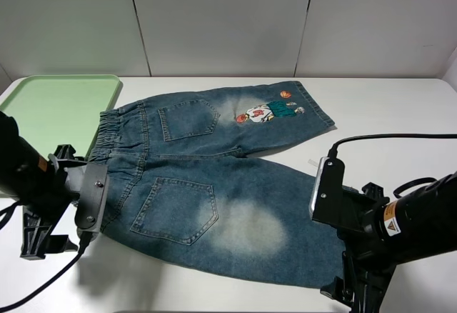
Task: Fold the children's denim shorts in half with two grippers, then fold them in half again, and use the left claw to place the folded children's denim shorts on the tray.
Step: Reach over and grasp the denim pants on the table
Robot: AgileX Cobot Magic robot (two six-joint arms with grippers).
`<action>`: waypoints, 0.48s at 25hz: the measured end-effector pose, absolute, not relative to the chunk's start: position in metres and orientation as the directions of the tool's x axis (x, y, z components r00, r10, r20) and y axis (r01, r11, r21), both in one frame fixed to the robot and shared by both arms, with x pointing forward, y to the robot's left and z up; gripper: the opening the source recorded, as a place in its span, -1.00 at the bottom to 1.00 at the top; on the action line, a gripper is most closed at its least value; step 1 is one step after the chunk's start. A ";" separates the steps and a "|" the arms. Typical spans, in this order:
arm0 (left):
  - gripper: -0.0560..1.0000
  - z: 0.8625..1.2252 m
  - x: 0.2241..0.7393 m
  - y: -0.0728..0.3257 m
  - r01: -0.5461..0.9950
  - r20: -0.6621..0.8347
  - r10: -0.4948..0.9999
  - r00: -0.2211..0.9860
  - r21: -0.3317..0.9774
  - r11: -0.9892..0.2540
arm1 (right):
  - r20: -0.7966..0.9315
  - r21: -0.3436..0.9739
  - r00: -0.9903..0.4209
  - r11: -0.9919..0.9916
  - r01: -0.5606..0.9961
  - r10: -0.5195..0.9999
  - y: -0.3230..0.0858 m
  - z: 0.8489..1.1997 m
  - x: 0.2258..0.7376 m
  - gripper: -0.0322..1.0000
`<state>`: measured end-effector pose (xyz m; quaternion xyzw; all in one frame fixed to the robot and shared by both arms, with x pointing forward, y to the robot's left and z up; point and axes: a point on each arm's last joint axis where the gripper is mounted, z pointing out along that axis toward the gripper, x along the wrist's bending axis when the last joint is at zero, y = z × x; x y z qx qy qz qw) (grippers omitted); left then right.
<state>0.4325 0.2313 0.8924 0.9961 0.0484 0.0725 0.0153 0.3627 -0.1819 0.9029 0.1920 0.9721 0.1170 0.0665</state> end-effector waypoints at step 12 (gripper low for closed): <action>0.88 0.877 0.462 0.222 0.048 0.117 0.049 0.992 0.017 -0.999 | -0.086 0.261 -0.917 0.897 0.357 0.390 -0.181 0.903 0.363 0.41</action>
